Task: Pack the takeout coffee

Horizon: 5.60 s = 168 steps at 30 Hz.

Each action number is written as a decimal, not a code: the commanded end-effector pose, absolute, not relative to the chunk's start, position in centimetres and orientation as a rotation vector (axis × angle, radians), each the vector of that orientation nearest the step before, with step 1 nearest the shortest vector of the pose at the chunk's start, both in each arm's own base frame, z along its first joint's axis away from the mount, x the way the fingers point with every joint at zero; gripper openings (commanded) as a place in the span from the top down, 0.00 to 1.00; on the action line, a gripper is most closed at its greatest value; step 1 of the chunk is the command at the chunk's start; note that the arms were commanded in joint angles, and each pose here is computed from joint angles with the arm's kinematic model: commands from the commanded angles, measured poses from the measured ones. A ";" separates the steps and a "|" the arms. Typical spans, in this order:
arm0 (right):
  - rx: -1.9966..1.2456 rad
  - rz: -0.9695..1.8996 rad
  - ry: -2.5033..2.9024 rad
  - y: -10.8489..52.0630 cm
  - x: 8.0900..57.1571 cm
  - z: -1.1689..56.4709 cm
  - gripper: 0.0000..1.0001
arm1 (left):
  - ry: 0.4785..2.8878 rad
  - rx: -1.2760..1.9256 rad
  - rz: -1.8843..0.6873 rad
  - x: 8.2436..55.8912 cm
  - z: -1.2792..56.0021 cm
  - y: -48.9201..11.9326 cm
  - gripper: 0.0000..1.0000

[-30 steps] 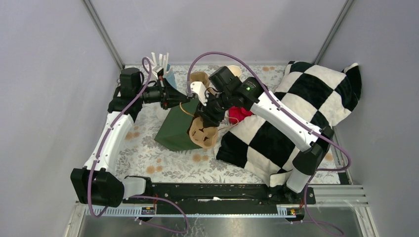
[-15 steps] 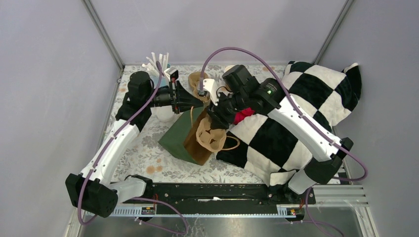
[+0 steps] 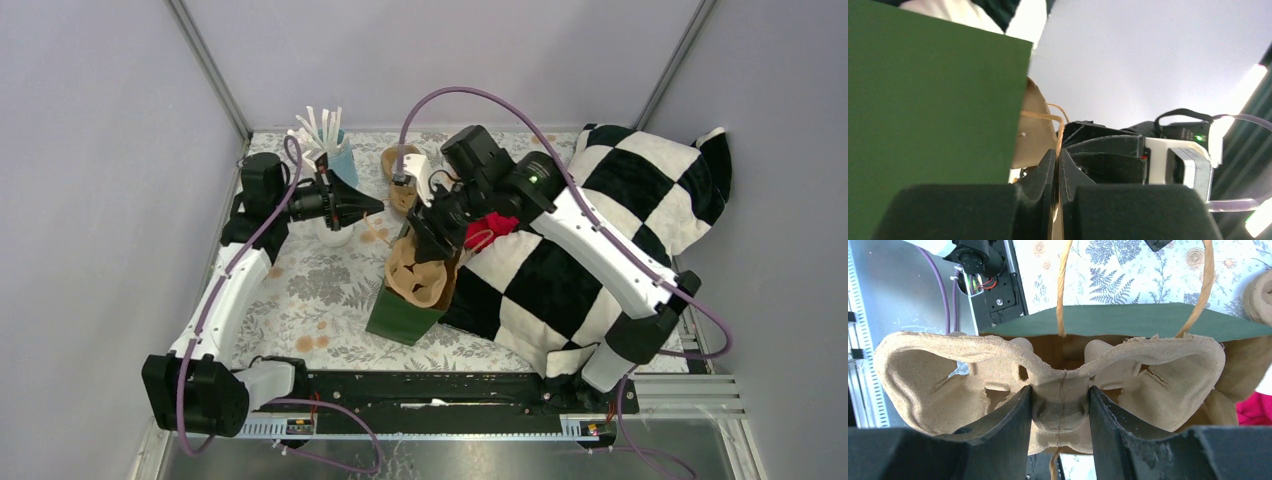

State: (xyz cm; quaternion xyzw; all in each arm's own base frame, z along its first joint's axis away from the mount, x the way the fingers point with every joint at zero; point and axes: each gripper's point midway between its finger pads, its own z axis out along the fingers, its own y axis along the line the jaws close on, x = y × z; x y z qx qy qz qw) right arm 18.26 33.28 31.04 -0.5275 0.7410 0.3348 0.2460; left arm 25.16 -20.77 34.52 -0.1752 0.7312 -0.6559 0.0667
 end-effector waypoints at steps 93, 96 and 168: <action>-1.406 0.836 1.986 33.7 22.3 29.8 0.58 | 2.261 0.501 -0.774 22.5 32.3 -21.7 1.00; -1.426 0.785 2.007 33.4 23.0 29.3 0.58 | 2.266 0.519 -0.797 22.0 32.2 -22.0 1.00; -1.611 0.704 1.764 34.0 20.8 27.2 0.58 | 2.258 0.376 -0.943 21.3 32.6 -23.4 1.00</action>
